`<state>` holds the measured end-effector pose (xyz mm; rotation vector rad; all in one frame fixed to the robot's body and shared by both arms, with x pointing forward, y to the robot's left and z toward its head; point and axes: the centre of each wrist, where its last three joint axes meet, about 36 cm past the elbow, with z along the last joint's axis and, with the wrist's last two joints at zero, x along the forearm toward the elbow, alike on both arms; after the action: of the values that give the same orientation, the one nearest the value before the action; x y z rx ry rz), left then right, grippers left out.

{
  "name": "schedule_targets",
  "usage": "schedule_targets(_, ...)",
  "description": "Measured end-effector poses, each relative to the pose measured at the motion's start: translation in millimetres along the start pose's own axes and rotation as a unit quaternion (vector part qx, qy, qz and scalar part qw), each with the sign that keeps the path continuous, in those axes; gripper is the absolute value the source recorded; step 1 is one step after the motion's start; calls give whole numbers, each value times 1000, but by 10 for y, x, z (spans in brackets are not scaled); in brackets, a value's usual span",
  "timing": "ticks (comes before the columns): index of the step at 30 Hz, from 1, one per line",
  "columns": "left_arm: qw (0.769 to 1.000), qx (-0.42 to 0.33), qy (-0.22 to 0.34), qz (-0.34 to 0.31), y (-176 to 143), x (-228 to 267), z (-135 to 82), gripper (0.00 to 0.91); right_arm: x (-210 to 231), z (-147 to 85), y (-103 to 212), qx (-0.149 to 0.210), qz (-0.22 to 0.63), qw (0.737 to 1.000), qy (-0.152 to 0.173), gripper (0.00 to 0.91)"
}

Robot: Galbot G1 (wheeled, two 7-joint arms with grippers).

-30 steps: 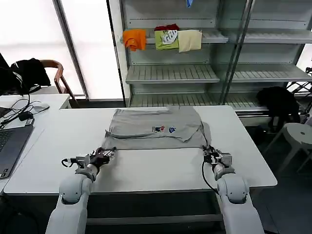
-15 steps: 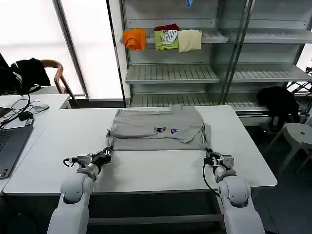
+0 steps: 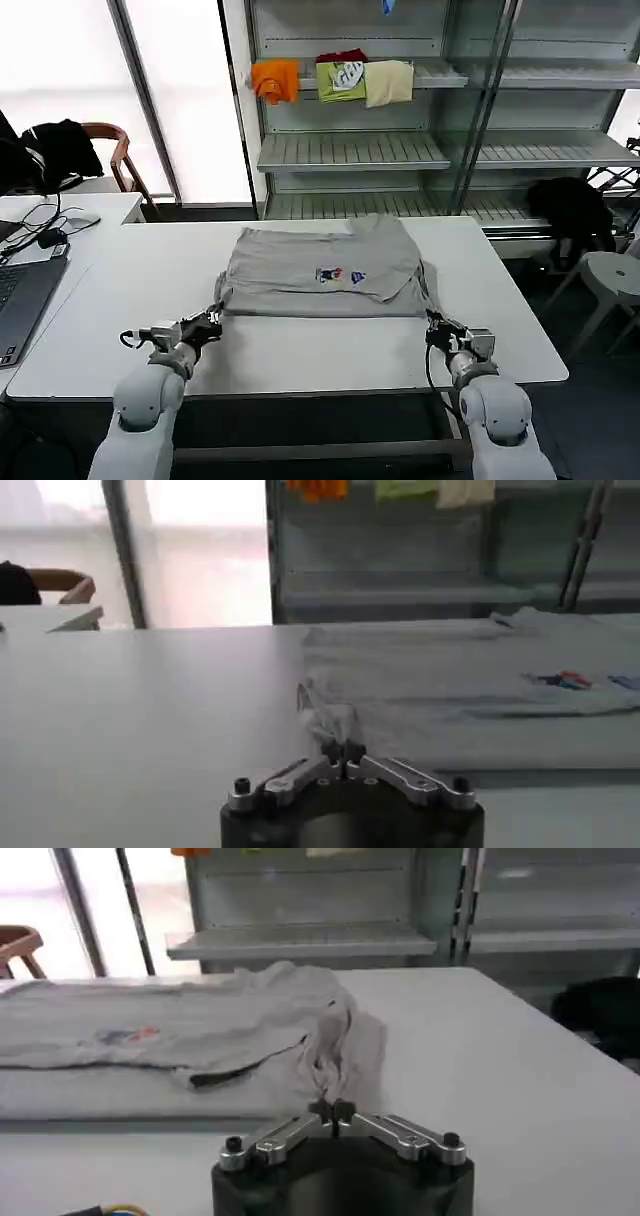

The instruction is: Fold and organize the clothes.

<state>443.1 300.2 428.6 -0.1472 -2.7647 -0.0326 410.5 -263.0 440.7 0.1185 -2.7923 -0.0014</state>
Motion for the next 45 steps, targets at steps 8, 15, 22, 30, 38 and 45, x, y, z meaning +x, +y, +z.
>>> schedule_targets(8, 1000, 6, -2, 4, 19, 624, 114, 0, 456, 83, 93, 12, -9, 1000, 5, 0)
schedule_targets(15, 1000, 20, 11, -1, -50, 1101, 237, 0, 761, 189, 203, 19, -20, 999, 21, 0)
schedule_targets(22, 1000, 16, 20, -11, -96, 1393, 255, 0, 941, 237, 284, 26, -28, 999, 31, 0)
schedule_targets(30, 999, 12, 31, -27, -163, 1545, 289, 907, 1019, 281, 336, 36, -30, 998, 39, 907)
schedule_targets(38, 999, 7, 26, -47, -124, 1565, 269, 907, 1079, 177, 303, 50, 3, 999, 21, 907)
schedule_targets(45, 998, -3, 4, -66, 63, 1498, 183, 907, 1045, 34, 192, 64, 25, 998, -2, 907)
